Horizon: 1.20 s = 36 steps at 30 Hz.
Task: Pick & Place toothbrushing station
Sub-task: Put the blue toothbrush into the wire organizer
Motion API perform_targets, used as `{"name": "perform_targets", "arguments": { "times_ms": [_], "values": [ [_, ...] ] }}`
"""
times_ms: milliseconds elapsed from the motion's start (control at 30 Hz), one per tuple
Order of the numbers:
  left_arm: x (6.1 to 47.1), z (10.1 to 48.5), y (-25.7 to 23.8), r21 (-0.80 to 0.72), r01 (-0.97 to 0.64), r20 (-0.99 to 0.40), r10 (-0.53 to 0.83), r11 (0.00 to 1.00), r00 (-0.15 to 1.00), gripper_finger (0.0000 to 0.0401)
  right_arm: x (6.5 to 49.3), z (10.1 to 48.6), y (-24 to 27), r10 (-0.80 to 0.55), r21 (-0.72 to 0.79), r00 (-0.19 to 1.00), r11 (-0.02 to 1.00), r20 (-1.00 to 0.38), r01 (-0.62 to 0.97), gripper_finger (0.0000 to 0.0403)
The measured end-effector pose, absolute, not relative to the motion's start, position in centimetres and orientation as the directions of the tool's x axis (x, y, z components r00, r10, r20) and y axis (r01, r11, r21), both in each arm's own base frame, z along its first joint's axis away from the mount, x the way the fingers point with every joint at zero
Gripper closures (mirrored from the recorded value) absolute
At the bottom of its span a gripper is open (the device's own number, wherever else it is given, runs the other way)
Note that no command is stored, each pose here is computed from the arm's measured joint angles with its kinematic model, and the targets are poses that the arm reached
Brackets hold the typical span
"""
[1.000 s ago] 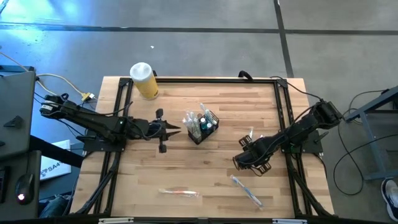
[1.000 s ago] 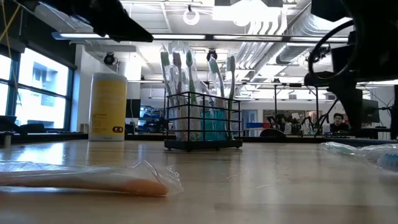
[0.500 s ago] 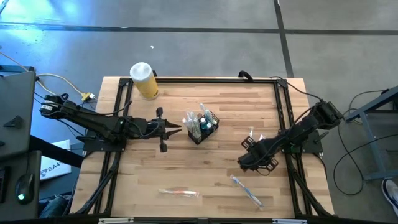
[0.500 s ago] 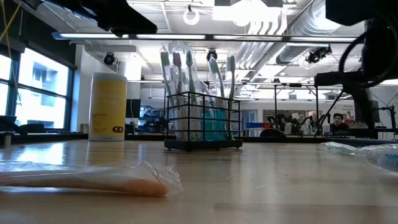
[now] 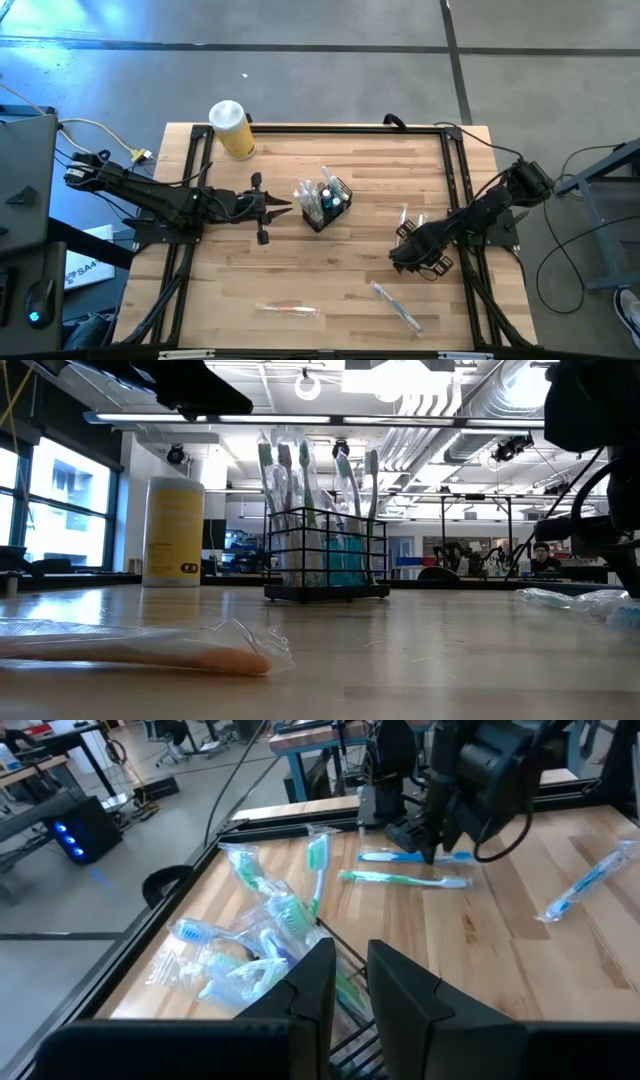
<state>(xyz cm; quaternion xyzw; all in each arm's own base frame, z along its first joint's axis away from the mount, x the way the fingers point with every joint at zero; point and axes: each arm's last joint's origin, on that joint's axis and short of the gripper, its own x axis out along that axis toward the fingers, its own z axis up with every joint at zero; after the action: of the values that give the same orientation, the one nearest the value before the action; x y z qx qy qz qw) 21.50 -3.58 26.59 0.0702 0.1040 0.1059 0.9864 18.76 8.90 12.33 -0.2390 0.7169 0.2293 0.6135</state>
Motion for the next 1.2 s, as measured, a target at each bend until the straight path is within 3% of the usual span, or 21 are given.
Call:
{"name": "perform_targets", "arguments": {
  "times_ms": [267, 433, 567, 833, 1200],
  "values": [
    [21.5, 26.6, -3.5, 0.169, -0.223, -0.188, 0.254, 0.96, 0.949, 0.0343, 19.8, 12.2, 8.0, -0.01, 0.039, -0.094, 0.863, -0.996, -0.503, 0.0223],
    [21.5, 26.5, -3.5, 0.169, -0.223, -0.192, 0.254, 0.96, 0.948, 0.0343, 21.0, 12.2, 7.2, 0.134, 0.143, -0.052, 0.882, -0.99, -0.45, 0.0228],
    [21.5, 26.5, -3.5, 0.169, -0.222, -0.196, 0.254, 0.96, 0.947, 0.0343, 22.0, 12.2, 6.6, 0.211, 0.191, 0.011, 0.904, -0.977, -0.382, 0.0263],
    [21.4, 26.3, -3.5, 0.177, -0.219, -0.212, 0.254, 0.96, 0.944, 0.0343, 22.8, 12.1, 6.0, 0.23, 0.206, 0.079, 0.951, -0.97, -0.231, 0.0388],
    [21.4, 26.3, -3.5, 0.178, -0.217, -0.216, 0.253, 0.96, 0.943, 0.0343, 23.5, 12.1, 5.4, 0.171, 0.145, 0.16, 0.976, -0.972, -0.162, 0.0387]
  ]
}}
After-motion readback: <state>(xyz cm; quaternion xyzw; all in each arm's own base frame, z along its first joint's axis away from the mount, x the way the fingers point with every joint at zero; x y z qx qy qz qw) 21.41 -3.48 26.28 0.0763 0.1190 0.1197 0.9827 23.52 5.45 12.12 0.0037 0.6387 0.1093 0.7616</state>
